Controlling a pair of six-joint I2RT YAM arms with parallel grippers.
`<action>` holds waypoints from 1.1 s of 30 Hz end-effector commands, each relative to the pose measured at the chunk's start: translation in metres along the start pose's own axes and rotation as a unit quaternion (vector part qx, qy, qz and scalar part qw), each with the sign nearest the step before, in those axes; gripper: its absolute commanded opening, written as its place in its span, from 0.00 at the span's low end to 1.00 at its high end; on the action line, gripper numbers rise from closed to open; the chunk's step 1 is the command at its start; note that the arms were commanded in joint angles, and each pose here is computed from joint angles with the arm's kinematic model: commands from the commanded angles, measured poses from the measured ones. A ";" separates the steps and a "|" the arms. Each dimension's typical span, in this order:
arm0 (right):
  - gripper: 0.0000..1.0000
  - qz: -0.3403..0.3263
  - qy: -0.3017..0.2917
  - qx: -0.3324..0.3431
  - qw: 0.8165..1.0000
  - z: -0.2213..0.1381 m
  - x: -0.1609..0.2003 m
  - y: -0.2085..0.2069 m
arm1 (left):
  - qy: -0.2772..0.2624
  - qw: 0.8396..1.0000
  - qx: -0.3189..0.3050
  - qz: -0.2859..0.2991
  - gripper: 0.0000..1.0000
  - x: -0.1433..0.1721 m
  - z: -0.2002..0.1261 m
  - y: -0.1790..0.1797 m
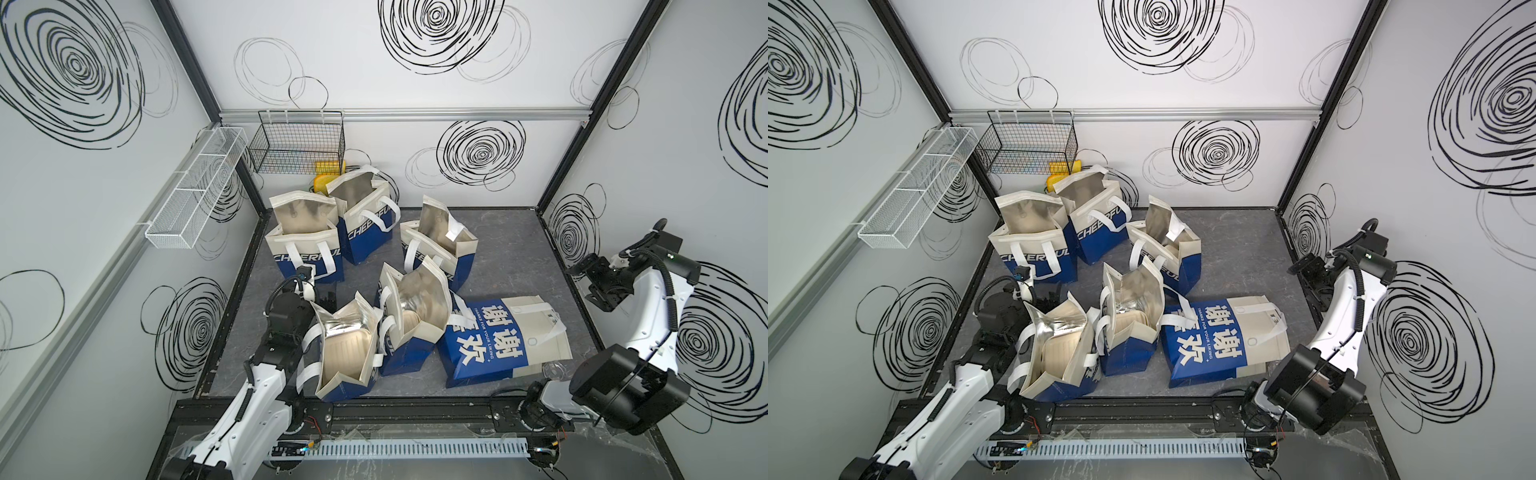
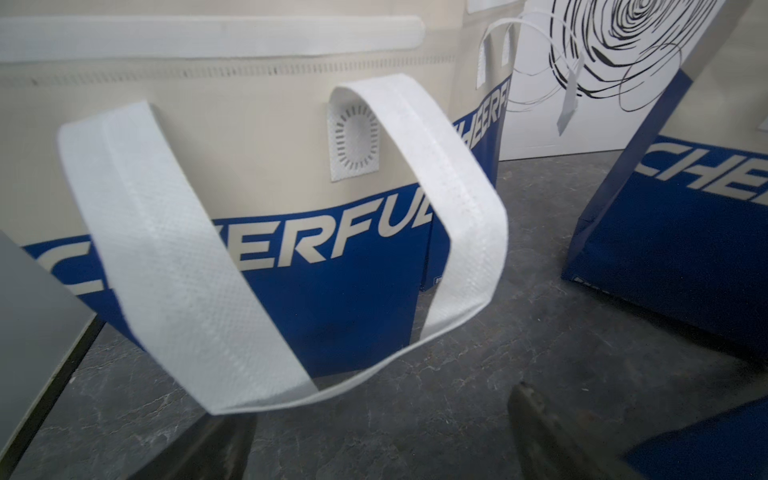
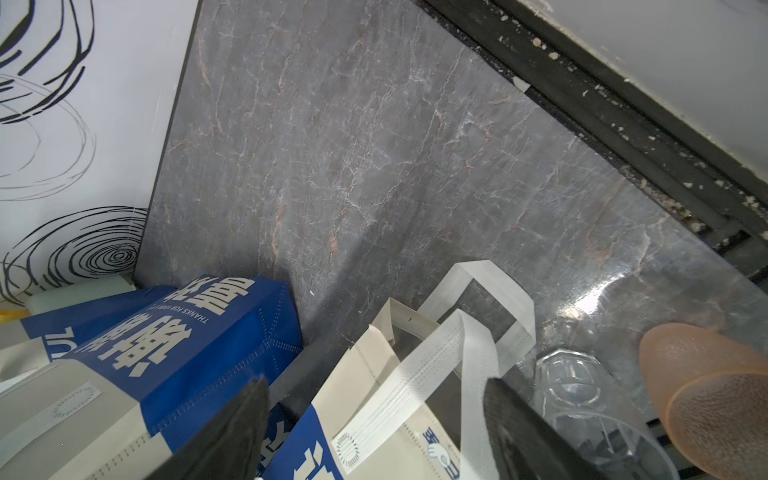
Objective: Open the takeout bag
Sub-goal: Pick up the takeout bag at the center of the board.
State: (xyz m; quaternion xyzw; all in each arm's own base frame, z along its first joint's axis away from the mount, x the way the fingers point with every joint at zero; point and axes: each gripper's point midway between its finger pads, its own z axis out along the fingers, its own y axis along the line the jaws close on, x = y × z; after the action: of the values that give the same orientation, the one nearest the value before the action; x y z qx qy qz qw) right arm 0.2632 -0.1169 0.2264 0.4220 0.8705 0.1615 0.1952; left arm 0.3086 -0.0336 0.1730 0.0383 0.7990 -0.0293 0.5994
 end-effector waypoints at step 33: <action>0.82 -0.032 0.153 -0.040 0.987 0.050 0.118 -0.012 | -0.017 0.986 -0.066 -0.150 0.98 -0.036 0.017 0.038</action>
State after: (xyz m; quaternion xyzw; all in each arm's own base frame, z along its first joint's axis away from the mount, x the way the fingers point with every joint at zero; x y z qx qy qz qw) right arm 0.2104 -0.0255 0.1524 0.3669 0.8924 0.2480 0.0871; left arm 0.3385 0.0036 0.1952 -0.1190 0.7968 -0.0494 0.5904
